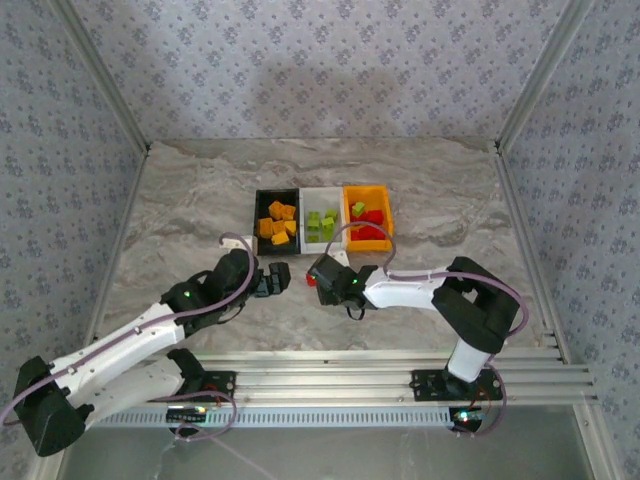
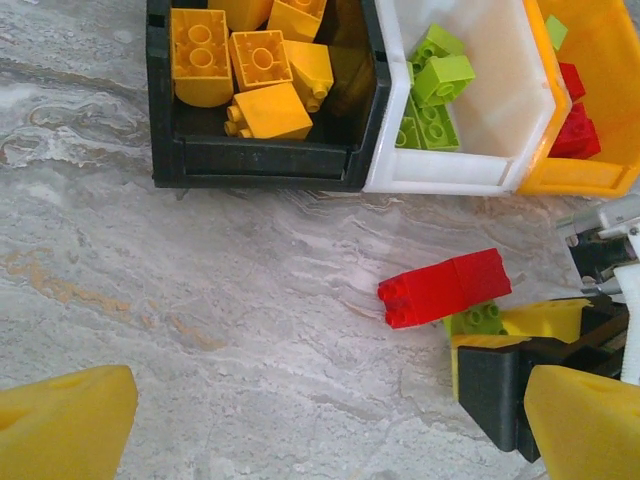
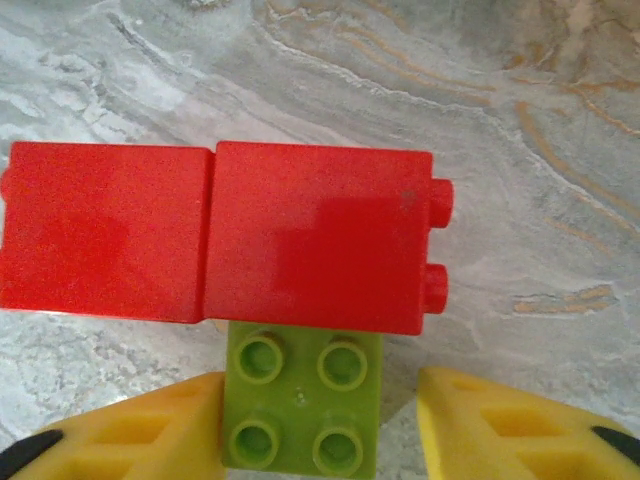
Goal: Sort the legos into containers by color
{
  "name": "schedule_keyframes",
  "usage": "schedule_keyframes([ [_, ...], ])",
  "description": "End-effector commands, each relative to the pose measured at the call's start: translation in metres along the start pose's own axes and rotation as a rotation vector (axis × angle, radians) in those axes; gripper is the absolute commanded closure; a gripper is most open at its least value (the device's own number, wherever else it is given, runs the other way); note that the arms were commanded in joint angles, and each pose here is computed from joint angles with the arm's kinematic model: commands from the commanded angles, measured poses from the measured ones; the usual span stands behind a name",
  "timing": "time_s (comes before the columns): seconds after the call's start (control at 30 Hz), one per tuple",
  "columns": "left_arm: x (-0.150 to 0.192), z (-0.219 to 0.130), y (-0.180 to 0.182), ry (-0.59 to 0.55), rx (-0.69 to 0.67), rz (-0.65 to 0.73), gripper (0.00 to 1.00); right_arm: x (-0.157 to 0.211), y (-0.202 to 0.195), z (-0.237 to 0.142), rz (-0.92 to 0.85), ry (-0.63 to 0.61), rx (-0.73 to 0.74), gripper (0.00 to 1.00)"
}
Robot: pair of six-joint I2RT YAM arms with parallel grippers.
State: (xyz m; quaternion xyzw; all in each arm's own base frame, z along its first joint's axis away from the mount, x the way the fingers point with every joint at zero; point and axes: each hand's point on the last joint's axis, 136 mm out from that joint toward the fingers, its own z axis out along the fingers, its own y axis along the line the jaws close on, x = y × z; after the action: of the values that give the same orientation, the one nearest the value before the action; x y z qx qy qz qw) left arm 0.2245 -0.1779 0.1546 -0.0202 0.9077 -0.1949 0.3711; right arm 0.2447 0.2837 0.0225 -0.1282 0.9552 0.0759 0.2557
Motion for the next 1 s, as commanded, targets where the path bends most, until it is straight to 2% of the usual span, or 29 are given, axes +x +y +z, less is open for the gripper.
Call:
schedule_keyframes([
  [0.0, -0.002, 0.001, 0.002, -0.013, -0.017, 0.007, 0.01, 0.006, 0.01, 0.0, -0.029, 0.0, -0.032, 0.53],
  [0.2, -0.003, 0.007, -0.006, -0.006, 0.008, 0.074, 0.01, 0.01, 0.012, -0.013, -0.029, -0.007, -0.075, 0.67],
  [0.4, -0.004, 0.021, -0.003, 0.016, -0.024, 0.081, 0.01, 0.004, 0.003, -0.059, -0.031, -0.074, -0.101, 0.72],
  [0.53, 0.0, 0.027, -0.001, 0.029, -0.017, 0.065, 0.01, -0.029, -0.002, -0.095, -0.036, -0.137, -0.14, 0.72],
  [0.63, 0.004, 0.029, 0.001, 0.043, -0.014, 0.058, 0.01, -0.072, -0.005, -0.108, -0.008, -0.193, -0.161, 0.72],
  [0.73, 0.011, 0.03, 0.005, 0.065, -0.022, 0.056, 0.01, -0.11, -0.008, -0.098, 0.036, -0.206, -0.173, 0.71],
  [0.97, 0.025, 0.027, 0.009, 0.1, -0.006, 0.045, 0.01, -0.177, -0.011, -0.035, 0.105, -0.161, -0.171, 0.71],
])
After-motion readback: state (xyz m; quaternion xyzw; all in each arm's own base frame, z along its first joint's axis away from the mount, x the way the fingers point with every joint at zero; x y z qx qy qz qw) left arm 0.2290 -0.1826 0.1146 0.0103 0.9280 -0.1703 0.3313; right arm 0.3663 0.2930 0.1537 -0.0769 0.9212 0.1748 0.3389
